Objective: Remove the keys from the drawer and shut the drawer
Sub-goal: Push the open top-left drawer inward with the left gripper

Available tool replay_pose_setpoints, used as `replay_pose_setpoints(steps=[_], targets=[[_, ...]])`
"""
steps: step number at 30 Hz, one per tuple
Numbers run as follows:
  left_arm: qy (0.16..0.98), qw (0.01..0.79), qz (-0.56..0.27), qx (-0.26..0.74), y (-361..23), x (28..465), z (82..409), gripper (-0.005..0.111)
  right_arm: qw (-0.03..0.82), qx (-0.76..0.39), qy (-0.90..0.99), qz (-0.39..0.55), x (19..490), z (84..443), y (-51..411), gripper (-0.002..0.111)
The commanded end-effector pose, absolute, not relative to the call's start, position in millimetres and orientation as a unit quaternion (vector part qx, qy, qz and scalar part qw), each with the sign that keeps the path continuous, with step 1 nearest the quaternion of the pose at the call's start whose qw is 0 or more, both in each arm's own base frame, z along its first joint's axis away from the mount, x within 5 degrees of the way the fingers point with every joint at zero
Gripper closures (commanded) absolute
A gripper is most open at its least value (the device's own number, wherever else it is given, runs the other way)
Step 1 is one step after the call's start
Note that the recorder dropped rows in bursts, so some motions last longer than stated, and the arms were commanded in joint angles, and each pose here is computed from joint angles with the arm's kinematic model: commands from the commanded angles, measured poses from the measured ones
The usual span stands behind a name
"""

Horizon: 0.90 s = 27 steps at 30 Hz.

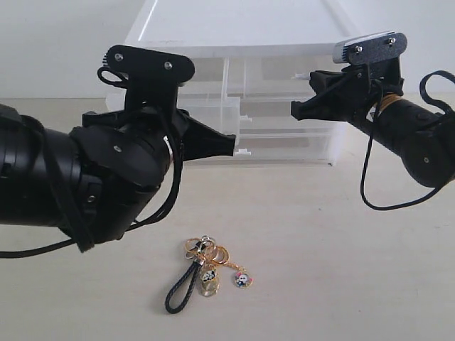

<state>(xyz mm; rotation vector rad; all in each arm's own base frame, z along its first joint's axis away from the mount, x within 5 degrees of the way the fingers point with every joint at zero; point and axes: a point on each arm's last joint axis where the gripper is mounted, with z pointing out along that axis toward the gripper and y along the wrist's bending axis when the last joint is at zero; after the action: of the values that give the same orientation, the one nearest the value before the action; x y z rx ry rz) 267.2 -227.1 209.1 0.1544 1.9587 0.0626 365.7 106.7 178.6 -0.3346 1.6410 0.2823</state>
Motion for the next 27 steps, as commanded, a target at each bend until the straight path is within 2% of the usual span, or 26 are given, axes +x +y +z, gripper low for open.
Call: replay_pose_setpoints(steps=[1, 12, 27], targets=[[0.827, 0.559, 0.023, 0.055, -227.8, 275.3, 211.3, 0.103, 0.68, -0.107, 0.715, 0.121, 375.6, 189.1, 99.5, 0.109], [0.828, 0.558, 0.026, 0.05, -227.5, 282.4, 209.4, 0.103, 0.68, -0.108, 0.715, 0.121, 375.5, 189.1, 99.7, 0.109], [0.836, 0.546, -0.017, 0.048, -237.8, 303.9, 213.4, 0.103, 0.68, -0.109, 0.715, 0.121, 375.5, 189.1, 99.8, 0.109]])
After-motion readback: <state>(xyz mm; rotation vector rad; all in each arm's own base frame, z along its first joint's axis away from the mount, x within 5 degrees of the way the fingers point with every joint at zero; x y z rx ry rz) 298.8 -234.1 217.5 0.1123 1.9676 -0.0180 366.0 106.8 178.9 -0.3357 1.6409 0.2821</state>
